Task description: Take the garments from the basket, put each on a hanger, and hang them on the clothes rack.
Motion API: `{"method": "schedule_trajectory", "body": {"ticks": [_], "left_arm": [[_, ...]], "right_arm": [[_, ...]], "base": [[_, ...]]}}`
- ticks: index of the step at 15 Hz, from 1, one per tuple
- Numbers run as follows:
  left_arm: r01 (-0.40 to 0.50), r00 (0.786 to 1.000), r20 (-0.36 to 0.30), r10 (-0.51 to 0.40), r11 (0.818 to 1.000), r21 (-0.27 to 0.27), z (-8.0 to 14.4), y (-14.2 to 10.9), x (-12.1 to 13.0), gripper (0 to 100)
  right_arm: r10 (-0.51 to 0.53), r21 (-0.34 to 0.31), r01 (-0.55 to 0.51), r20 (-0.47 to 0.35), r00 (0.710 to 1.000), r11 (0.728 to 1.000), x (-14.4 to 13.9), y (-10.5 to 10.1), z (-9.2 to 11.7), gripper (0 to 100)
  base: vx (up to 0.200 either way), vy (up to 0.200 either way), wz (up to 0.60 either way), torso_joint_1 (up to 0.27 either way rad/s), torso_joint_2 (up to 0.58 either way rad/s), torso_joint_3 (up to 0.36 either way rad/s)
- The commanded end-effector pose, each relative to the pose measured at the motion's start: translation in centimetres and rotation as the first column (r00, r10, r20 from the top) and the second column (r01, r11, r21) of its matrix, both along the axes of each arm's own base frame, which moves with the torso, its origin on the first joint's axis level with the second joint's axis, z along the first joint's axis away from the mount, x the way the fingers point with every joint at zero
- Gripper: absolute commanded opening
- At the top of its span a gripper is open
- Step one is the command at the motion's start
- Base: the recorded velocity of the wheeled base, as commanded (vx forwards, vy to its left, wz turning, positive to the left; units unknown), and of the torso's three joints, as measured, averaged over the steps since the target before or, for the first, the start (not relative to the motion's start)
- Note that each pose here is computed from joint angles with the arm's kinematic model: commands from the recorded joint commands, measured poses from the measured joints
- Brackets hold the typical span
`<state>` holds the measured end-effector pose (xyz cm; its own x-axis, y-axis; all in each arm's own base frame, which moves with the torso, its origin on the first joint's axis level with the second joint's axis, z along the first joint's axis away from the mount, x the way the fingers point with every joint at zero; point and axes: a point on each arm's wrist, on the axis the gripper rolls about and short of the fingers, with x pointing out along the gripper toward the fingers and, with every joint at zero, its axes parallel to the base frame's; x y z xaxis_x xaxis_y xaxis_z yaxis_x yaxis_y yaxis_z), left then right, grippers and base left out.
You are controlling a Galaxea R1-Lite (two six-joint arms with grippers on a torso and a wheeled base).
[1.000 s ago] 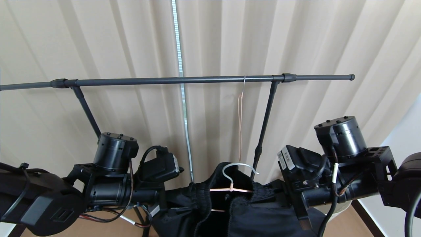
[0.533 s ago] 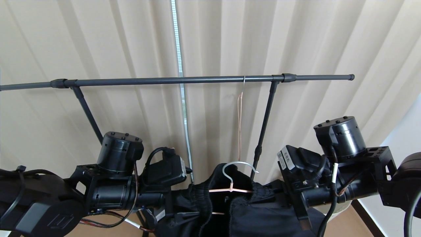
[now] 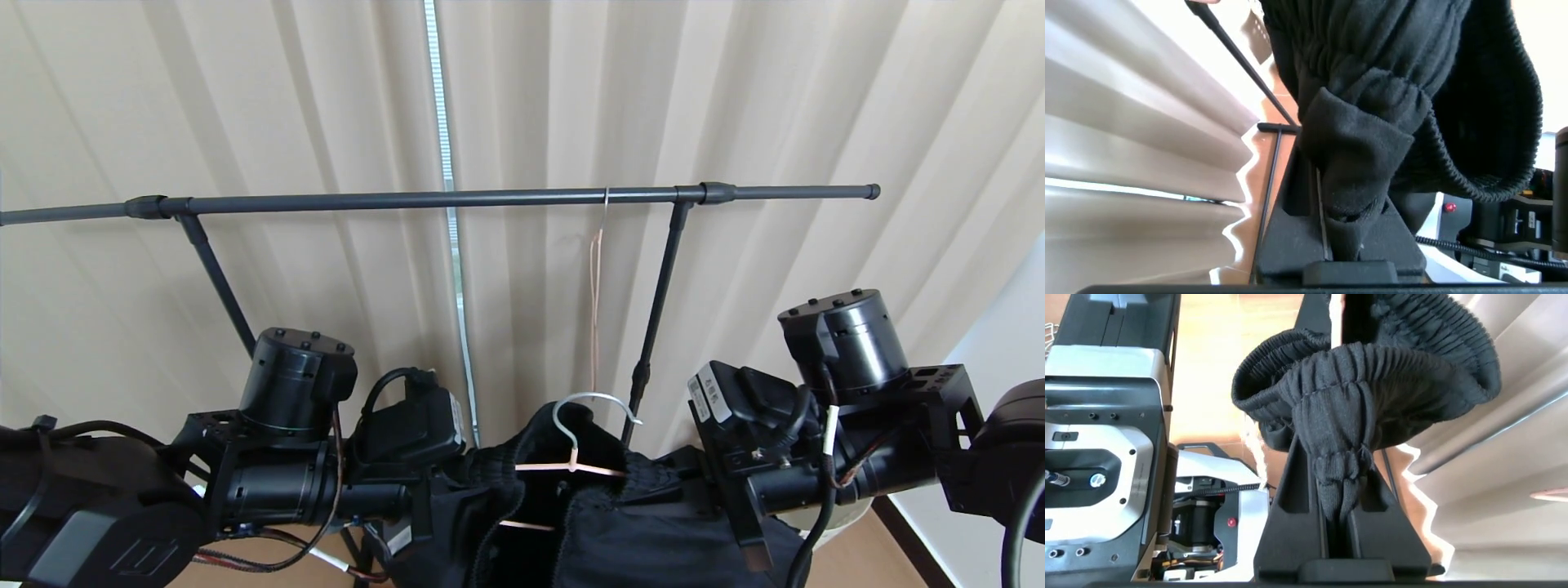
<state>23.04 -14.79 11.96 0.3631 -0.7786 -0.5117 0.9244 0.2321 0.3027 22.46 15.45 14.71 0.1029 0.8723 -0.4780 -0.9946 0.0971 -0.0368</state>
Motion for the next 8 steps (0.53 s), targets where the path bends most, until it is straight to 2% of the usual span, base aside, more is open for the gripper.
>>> {"method": "schedule_trajectory", "body": {"ticks": [1,5,6,8], "left_arm": [[0.000,1.000,0.007,0.000,1.000,-0.004,0.23,0.09,-0.16,0],[-0.004,1.000,0.013,0.004,1.000,-0.008,0.52,0.42,-0.64,0],[-0.005,1.000,0.020,0.005,1.000,-0.011,0.72,0.47,-0.72,0],[-0.007,1.000,0.016,0.007,1.000,-0.010,0.66,0.60,-0.86,0]], "right_arm": [[-0.001,-0.002,0.001,-0.002,1.000,1.000,0.10,0.03,-0.11,0],[-0.006,-0.008,0.006,-0.010,1.000,1.000,0.52,0.23,-0.49,0],[-0.005,-0.010,0.005,-0.011,1.000,1.000,0.48,0.20,-0.56,100],[-0.012,-0.008,0.012,-0.011,1.000,1.000,0.63,0.00,-0.55,100]], "base": [[0.000,0.000,0.00,0.000,0.00,0.000],[0.000,0.000,0.00,0.000,0.00,0.000],[0.000,0.000,0.00,0.000,0.00,0.000],[0.000,0.000,0.00,0.000,0.00,0.000]]}}
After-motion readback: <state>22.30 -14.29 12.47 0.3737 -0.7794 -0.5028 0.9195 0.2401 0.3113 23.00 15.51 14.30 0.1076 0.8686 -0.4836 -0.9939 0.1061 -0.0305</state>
